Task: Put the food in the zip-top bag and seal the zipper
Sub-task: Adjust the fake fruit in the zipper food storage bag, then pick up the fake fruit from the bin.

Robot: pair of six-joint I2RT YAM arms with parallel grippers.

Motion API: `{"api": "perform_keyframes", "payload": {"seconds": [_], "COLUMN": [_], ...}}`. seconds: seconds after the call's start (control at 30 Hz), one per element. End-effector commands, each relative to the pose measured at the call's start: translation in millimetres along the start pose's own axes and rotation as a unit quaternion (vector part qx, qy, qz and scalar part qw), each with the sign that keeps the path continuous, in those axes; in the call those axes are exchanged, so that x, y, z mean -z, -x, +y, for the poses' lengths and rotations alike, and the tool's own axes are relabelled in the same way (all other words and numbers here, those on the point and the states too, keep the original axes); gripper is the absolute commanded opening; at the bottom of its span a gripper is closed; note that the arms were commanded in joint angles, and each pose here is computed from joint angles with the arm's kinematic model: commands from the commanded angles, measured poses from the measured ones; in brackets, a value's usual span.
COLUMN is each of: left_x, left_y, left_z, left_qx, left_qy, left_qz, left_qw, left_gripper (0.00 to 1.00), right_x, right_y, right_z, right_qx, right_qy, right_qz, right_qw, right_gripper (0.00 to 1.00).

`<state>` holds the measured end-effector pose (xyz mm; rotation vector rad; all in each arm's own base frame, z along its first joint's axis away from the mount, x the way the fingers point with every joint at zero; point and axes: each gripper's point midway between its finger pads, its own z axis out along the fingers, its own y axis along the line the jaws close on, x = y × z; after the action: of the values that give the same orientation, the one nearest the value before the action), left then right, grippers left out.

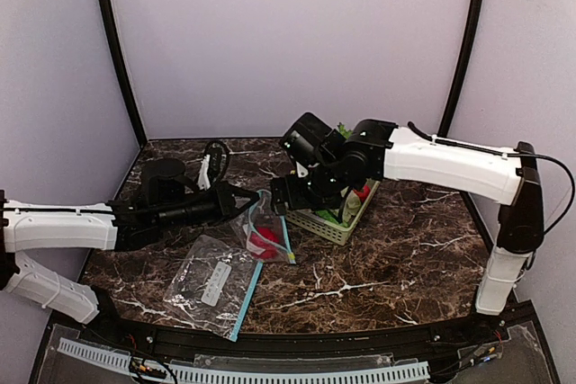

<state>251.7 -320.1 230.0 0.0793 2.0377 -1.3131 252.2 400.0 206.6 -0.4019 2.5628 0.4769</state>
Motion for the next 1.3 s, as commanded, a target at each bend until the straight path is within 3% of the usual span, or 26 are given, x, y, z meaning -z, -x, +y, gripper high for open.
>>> {"api": "perform_keyframes", "payload": {"seconds": [0.0,0.2,0.4,0.57,0.77,1.07,1.27], "left_x": [-8,-10,-9,-6,-1,-1,-1], "left_y": [-8,-23,-29,-26,-20,-24,-27], "left_z": [10,44,52,57,64,68,71], "left_qx": [0.028,0.030,0.018,-0.012,-0.034,-0.054,-0.053], "left_qy": [0.005,0.057,0.066,0.091,0.106,0.109,0.109], "left_qz": [-0.022,-0.019,-0.015,-0.002,0.028,0.067,0.075], "left_qw": [0.999,0.998,0.998,0.996,0.993,0.990,0.990], "left_gripper": [0.01,0.01,0.01,0.01,0.01,0.01,0.01], "right_x": [-9,-28,-37,-3,20,-21,-58], "right_y": [-27,-25,-26,-2,30,73,96], "right_z": [-7,2,5,6,-33,-90,-93], "right_qx": [0.001,0.018,0.019,0.046,0.054,0.092,0.150], "right_qy": [0.003,0.011,0.017,0.023,-0.016,-0.087,-0.082], "right_qz": [0.042,0.049,0.062,0.025,-0.010,-0.014,-0.024], "right_qw": [0.999,0.999,0.998,0.998,0.998,0.992,0.985], "right_gripper": [0.96,0.94,0.92,0.95,0.98,0.98,0.99]}}
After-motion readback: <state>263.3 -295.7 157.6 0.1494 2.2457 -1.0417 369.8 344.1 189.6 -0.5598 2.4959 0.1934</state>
